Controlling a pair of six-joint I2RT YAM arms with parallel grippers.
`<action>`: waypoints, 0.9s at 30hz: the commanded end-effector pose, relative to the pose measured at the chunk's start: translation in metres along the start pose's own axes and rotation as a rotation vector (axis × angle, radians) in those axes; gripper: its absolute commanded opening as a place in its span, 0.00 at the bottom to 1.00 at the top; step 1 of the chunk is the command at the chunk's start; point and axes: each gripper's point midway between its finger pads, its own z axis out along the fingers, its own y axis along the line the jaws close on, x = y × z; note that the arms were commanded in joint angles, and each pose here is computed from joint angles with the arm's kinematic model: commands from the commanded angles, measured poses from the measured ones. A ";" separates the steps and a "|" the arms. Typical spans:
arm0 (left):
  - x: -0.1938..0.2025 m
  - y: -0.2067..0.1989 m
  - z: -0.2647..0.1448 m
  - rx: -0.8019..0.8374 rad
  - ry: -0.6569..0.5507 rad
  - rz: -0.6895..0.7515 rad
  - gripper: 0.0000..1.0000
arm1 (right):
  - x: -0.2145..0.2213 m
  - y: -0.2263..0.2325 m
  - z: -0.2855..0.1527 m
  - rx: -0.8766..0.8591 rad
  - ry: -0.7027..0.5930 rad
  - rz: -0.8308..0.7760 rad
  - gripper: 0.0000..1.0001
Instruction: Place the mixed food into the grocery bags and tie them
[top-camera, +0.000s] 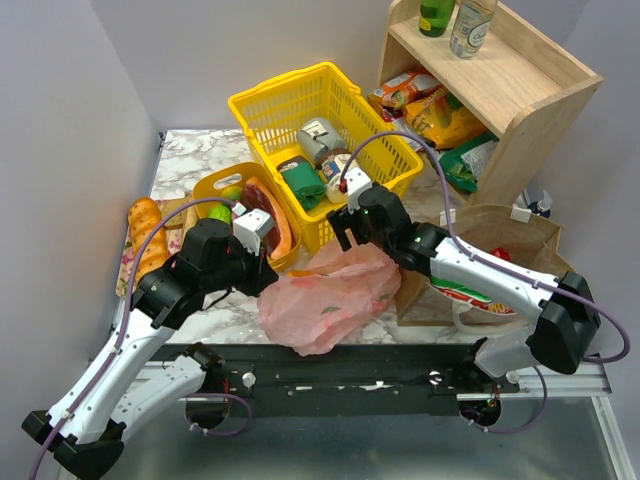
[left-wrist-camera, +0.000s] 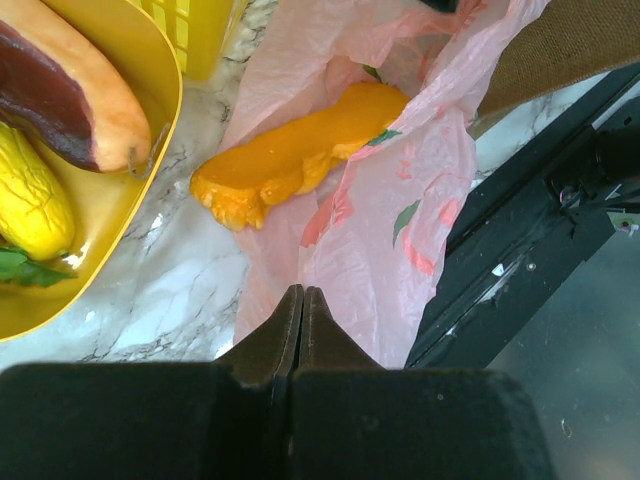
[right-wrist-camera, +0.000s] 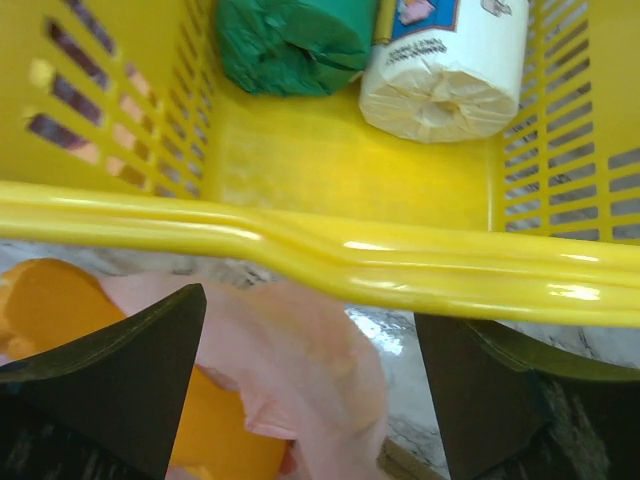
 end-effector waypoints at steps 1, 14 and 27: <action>-0.014 -0.006 -0.008 0.020 -0.056 0.024 0.00 | 0.009 -0.010 0.009 -0.009 0.019 -0.017 0.90; -0.031 0.014 -0.012 -0.104 -0.106 0.056 0.00 | 0.025 0.019 0.000 -0.166 0.053 0.048 0.09; -0.090 0.025 -0.034 -0.195 -0.410 0.356 0.00 | -0.048 -0.049 -0.112 0.033 -0.351 0.154 0.01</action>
